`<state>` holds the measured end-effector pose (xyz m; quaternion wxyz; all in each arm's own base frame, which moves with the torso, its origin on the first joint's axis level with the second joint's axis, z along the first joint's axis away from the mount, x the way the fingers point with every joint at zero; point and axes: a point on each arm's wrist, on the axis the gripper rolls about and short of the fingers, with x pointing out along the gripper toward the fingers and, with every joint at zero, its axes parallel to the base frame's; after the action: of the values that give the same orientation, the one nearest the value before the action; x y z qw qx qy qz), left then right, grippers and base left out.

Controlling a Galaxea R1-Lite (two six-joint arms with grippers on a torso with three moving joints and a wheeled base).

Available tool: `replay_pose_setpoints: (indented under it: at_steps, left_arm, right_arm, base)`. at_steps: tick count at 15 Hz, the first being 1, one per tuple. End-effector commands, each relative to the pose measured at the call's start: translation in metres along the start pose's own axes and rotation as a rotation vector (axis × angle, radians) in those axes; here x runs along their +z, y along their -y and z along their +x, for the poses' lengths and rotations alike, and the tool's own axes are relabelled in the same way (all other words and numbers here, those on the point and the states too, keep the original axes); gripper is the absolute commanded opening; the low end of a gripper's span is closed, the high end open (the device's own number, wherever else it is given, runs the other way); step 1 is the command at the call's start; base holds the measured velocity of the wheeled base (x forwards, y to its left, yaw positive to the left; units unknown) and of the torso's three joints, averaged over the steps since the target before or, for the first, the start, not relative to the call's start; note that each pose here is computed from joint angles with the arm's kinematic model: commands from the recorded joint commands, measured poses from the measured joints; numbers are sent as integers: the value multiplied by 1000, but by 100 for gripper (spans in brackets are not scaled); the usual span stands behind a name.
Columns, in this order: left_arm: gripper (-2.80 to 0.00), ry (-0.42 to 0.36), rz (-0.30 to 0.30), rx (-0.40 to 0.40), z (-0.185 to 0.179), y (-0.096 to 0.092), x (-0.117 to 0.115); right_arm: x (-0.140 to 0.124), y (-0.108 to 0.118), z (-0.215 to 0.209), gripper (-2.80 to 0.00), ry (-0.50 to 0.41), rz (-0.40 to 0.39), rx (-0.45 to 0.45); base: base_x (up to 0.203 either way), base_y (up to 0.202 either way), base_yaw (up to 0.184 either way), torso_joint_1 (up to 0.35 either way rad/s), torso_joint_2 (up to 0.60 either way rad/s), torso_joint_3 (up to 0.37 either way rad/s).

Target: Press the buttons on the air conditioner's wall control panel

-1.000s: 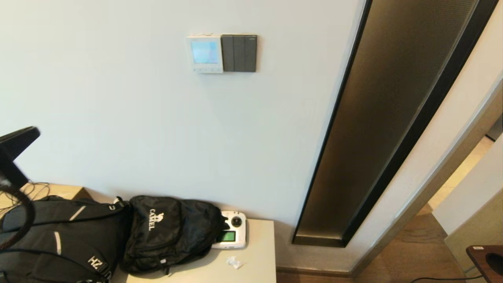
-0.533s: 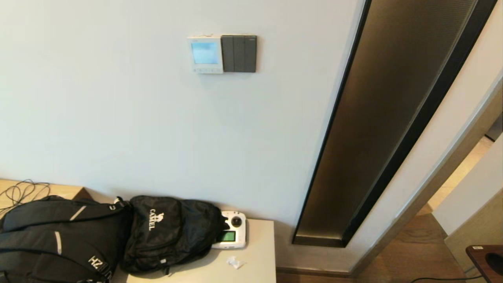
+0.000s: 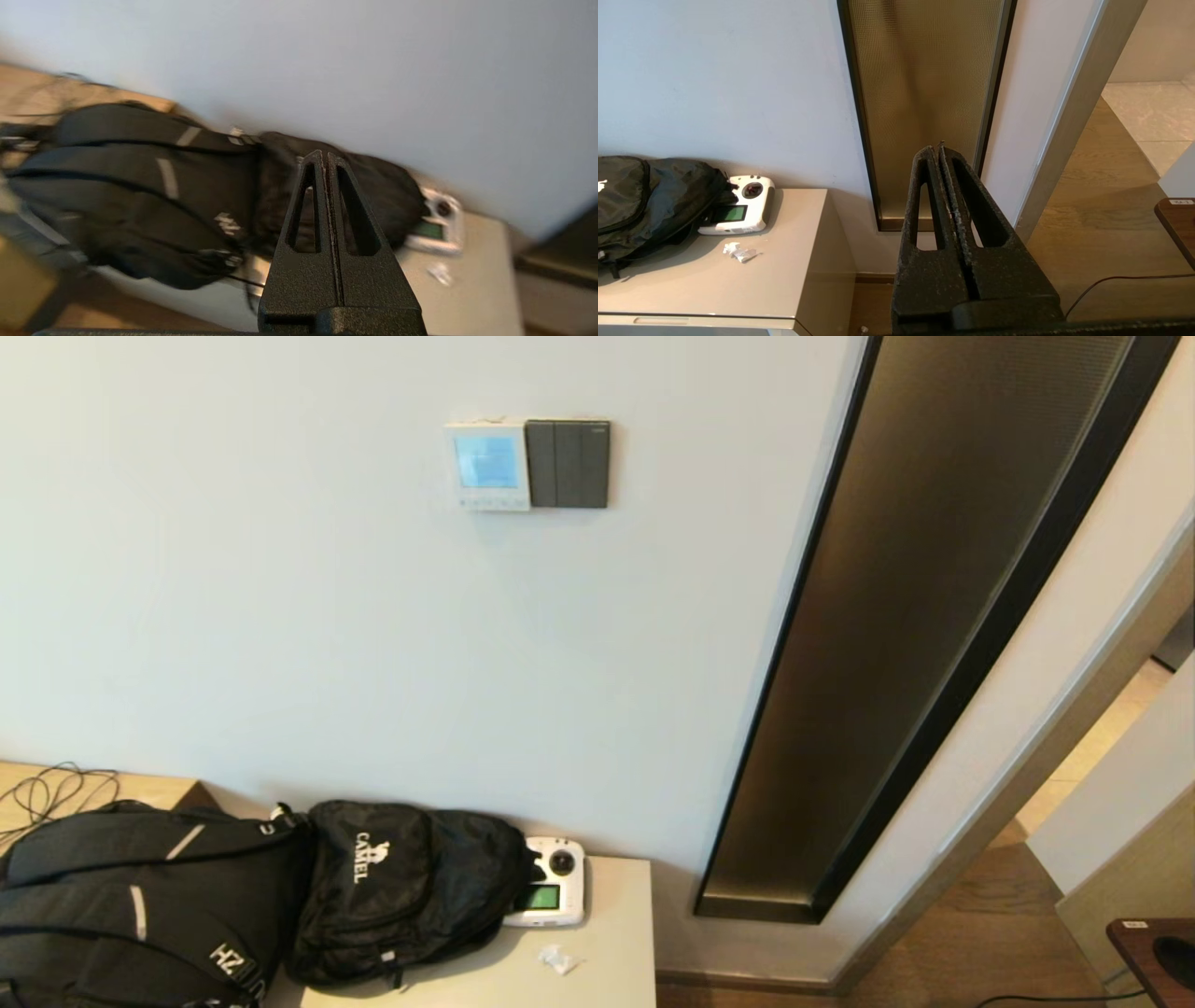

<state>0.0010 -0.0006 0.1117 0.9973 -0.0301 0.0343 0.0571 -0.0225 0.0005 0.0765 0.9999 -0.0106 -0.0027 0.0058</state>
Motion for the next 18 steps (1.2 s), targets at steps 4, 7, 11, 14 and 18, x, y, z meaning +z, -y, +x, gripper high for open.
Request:
replay_pose_setpoints:
  at_steps: [4,7,11,14,18]
  left_arm:
    - [-280,-29,-15,-193,2,4,-14]
    - [-280,-14,-16,-280,2,6,-11]
    - [-280,-38,-11,-441,0,8,-14]
    - [-280,-61,-5,-558,-1,8,-14]
    - [-280,-84,0,-378,0,3,-16]
  right_arm:
    - [0,0,0,-280,-2,0,1]
    - [0,0,0,-280,-2,0,1]
    - [0,0,0,-280,-2,0,1]
    - [0,0,0,-280,-2,0,1]
    - [0,0,0,-280,-2,0,1]
  base:
    - [0,0,0,0,0,0]
    - [0,0,0,0,0,0]
    - [0,0,0,0,0,0]
    - [0,0,0,0,0,0]
    - [0,0,0,0,0,0]
